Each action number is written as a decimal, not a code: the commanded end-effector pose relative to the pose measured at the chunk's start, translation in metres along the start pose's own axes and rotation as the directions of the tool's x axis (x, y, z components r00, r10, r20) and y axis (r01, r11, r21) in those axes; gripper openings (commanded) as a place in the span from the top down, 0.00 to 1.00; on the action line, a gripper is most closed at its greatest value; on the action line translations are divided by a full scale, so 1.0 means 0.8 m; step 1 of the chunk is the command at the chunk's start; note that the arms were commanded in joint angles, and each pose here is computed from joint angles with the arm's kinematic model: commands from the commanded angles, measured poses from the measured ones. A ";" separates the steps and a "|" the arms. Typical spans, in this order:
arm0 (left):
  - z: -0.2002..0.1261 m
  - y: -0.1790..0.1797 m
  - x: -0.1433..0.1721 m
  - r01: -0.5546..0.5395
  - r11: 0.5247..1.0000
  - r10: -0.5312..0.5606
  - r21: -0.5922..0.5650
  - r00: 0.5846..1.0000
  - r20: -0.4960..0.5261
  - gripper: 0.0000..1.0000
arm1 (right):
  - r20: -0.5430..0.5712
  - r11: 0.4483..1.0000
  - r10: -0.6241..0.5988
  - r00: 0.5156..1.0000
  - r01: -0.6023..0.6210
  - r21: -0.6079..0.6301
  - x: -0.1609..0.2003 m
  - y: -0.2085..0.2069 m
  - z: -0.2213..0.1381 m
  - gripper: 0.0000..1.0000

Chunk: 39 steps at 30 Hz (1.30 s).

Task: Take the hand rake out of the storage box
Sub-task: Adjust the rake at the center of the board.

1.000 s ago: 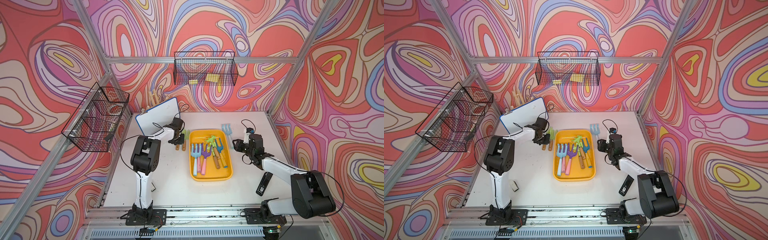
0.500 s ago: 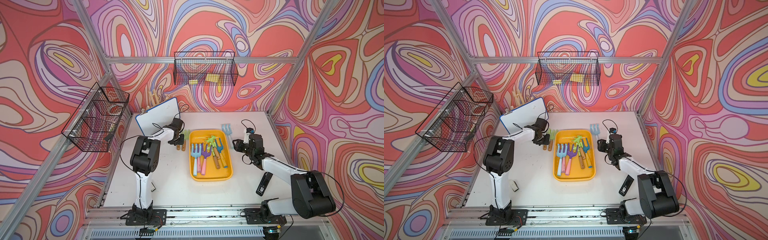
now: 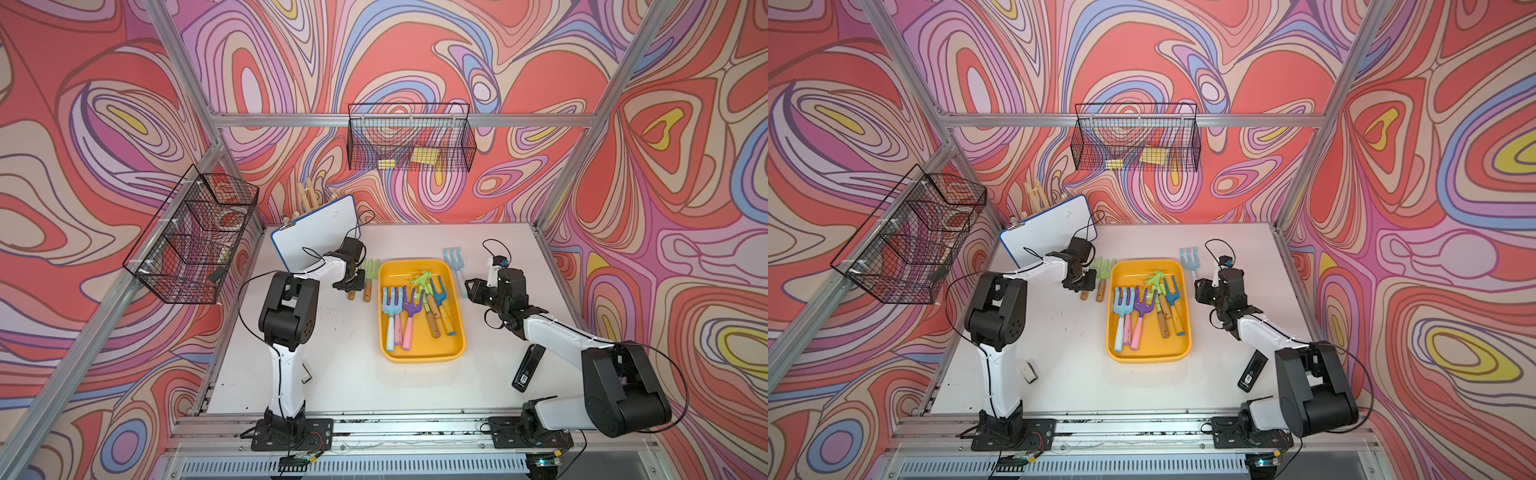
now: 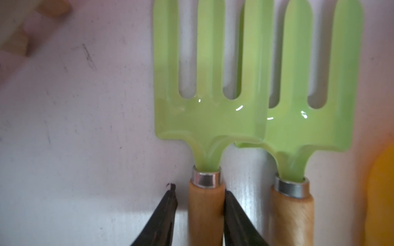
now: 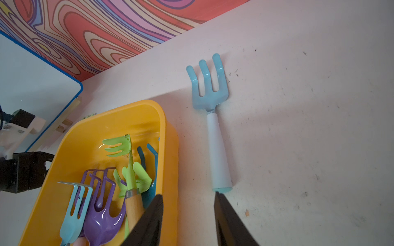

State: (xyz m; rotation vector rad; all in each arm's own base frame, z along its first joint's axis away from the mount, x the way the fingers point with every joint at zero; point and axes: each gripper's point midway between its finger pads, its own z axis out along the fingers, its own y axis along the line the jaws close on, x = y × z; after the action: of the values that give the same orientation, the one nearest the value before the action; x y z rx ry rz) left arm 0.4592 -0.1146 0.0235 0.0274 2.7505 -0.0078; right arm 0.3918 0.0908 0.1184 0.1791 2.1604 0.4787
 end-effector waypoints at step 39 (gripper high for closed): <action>-0.180 -0.030 0.001 -0.048 0.992 -0.003 0.118 0.918 0.397 0.32 | -0.085 0.998 -0.046 0.995 0.041 -0.055 -0.008 0.019 0.019 0.53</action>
State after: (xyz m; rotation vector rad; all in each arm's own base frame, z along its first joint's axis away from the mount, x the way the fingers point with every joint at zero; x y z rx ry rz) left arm 0.4133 -0.1286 0.1441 0.0815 2.4011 -0.1361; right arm 0.4026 0.0992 0.1219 0.1353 2.1924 0.5016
